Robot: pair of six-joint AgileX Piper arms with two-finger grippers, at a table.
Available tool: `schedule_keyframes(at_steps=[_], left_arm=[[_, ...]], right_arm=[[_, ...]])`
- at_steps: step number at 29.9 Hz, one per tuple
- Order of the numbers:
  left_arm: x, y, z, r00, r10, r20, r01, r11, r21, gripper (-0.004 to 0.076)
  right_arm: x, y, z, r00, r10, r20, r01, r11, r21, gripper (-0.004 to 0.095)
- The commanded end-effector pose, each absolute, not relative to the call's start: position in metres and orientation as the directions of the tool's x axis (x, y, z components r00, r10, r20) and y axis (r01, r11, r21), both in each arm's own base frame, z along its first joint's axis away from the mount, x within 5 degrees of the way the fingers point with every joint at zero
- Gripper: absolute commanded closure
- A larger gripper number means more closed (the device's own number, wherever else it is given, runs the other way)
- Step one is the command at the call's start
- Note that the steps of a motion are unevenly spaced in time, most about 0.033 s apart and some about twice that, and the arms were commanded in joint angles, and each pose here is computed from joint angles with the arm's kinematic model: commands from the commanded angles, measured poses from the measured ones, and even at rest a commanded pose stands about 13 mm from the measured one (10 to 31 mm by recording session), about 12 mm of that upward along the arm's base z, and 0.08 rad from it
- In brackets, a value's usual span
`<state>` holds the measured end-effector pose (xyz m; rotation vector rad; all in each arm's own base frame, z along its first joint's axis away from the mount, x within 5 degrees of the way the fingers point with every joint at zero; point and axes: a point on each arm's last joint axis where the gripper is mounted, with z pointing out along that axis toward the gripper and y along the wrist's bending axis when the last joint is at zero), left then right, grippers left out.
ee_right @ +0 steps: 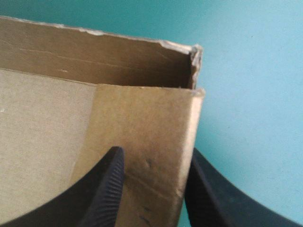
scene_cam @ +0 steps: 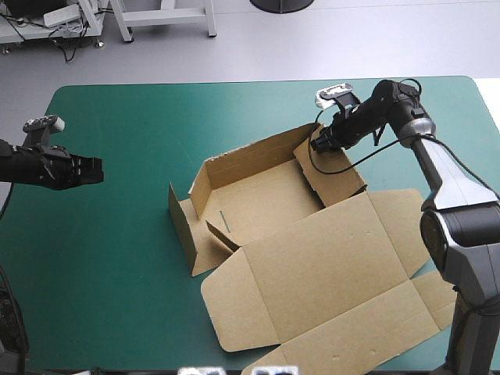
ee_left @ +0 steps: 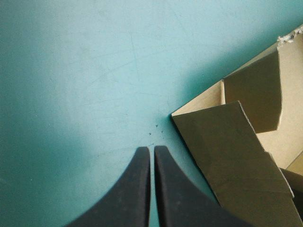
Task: Fold the box
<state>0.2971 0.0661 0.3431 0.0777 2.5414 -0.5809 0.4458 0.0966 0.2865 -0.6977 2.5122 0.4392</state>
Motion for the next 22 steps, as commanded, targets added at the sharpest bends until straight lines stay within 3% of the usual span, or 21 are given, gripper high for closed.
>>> schedule_keyframes(at_steps=[1, 8, 13, 22], left_arm=[[0.292, 0.059, 0.365, -0.824, -0.069, -0.563, 0.206, 0.889, -0.410, 0.0711], [0.292, 0.059, 0.365, -0.820, -0.072, -0.568, 0.203, 0.891, -0.407, 0.0711], [0.292, 0.059, 0.365, -0.819, -0.070, -0.570, 0.204, 0.892, -0.403, 0.0711], [0.292, 0.059, 0.365, -0.819, -0.069, -0.570, 0.205, 0.892, -0.402, 0.0713]], right_arm=[[0.436, 0.094, 0.343, -0.664, -0.392, -0.637, -0.581, 0.807, 0.109, 0.0523], [0.426, 0.088, 0.386, -0.637, -0.442, -0.631, -0.587, 0.809, 0.027, 0.0524], [0.414, 0.081, 0.408, -0.699, -0.301, -0.648, -0.449, 0.890, 0.071, 0.0525], [0.391, 0.079, 0.404, -0.732, -0.309, -0.607, -0.449, 0.889, 0.089, 0.0526]])
